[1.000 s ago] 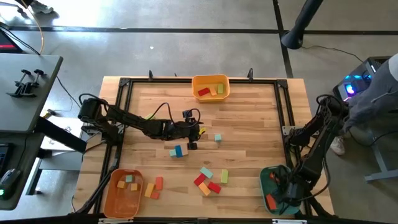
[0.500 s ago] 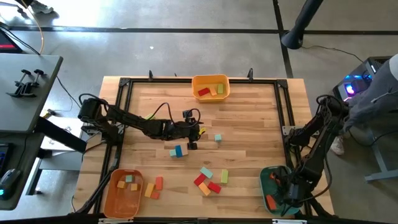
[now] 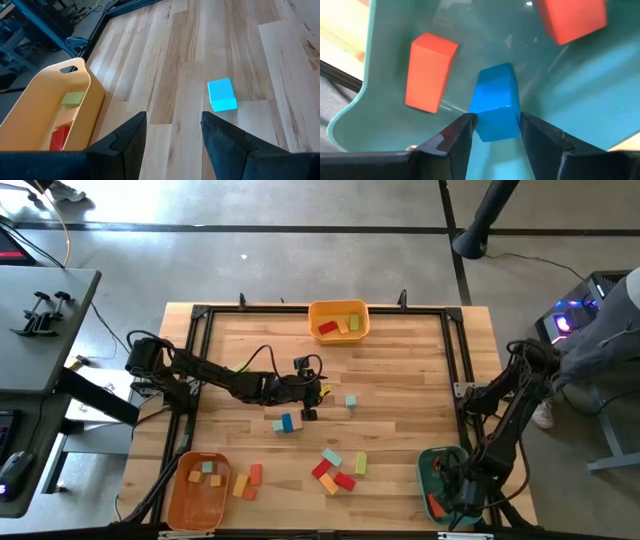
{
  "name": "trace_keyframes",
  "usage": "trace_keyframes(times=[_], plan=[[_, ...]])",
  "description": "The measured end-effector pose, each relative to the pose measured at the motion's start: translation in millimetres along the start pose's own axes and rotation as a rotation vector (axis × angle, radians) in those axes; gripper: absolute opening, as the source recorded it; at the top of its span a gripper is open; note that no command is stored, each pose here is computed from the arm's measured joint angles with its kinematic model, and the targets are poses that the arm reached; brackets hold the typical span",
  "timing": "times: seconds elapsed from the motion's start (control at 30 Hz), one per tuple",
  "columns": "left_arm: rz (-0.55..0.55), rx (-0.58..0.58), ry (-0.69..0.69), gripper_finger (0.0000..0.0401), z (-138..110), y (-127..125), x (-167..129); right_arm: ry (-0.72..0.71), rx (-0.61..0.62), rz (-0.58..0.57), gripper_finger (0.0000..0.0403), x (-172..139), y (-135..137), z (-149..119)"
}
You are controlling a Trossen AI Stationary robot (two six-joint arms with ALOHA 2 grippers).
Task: Sort blocks by size
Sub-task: Put the large blue rectangle block into the green bin, then put the small green rectangle block into the yellow bin
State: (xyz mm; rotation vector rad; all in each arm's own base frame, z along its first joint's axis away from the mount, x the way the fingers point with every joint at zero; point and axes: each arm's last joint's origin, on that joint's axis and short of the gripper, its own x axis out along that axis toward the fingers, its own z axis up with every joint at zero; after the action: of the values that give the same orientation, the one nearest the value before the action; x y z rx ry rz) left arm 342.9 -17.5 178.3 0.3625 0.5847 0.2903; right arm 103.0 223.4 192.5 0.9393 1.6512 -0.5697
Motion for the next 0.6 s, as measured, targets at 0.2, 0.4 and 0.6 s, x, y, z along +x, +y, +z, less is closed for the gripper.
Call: trace_keyframes(times=[0.2,0.4,0.6], plan=[[0.0,0.0,0.0,0.0177,0.0,-0.1,0.0,-0.039,0.004,-0.006,0.0161,-0.1,-1.5,1.7],[0.0,0.0,0.0,0.0177,0.0,0.0,0.0,-0.362,-0.003,0.023,0.0161,-0.5,-7.5,17.3],[0.0,0.001,0.0,0.0177,0.1,0.0,0.0,-0.435,0.018,0.006,0.0161,-5.5,-9.7,21.3]])
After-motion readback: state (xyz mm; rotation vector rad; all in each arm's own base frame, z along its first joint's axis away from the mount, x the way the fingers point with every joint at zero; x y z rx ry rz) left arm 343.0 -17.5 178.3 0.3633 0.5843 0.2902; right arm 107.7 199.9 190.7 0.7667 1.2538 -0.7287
